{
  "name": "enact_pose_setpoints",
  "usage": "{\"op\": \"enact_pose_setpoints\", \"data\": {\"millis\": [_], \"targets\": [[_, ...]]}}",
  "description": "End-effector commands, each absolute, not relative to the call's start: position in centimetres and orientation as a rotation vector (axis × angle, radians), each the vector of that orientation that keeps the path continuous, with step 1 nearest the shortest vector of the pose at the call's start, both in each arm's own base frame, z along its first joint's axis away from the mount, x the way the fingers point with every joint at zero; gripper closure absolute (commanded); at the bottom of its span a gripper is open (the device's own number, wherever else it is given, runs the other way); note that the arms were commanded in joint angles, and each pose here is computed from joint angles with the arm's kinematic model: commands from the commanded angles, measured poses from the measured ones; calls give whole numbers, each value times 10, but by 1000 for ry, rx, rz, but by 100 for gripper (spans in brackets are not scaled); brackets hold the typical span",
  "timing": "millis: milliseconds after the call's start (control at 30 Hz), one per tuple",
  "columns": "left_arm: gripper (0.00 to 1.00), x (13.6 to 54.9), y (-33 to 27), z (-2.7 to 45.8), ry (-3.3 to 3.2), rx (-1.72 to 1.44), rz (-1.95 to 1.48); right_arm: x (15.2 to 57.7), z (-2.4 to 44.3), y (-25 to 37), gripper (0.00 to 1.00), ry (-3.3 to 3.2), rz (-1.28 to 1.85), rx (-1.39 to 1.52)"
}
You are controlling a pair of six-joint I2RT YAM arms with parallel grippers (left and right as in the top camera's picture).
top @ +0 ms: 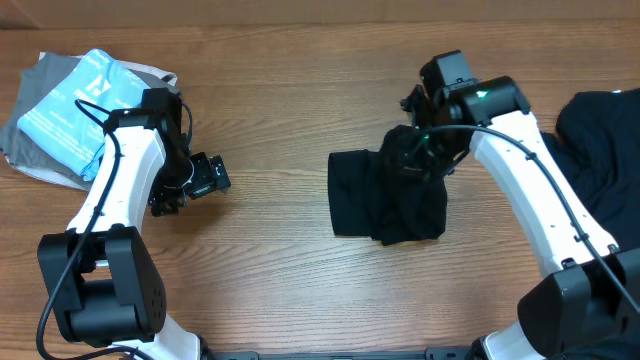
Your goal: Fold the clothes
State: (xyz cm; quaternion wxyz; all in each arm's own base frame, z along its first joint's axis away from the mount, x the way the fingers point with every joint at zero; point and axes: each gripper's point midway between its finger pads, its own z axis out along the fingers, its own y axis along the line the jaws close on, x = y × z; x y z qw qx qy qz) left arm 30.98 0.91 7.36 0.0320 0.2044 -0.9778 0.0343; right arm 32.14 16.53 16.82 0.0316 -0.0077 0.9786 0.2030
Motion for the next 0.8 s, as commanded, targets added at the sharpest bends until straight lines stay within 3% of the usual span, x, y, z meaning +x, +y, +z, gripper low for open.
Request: {"op": "enact_pose_setpoints", "data": {"millis": [0, 533, 600, 700, 767], "targets": [[0, 316, 11, 85, -3054, 635, 107, 318, 163, 179, 88, 2993, 649, -71], [0, 316, 10, 85, -3054, 634, 107, 321, 85, 199, 85, 2910, 718, -114], [0, 316, 11, 85, -3054, 635, 107, 319, 88, 208, 76, 2894, 807, -138], [0, 316, 11, 85, -3054, 635, 107, 311, 111, 233, 45, 2810, 1071, -313], [0, 316, 11, 85, -3054, 635, 106, 309, 130, 237, 37, 2752, 1203, -385]]}}
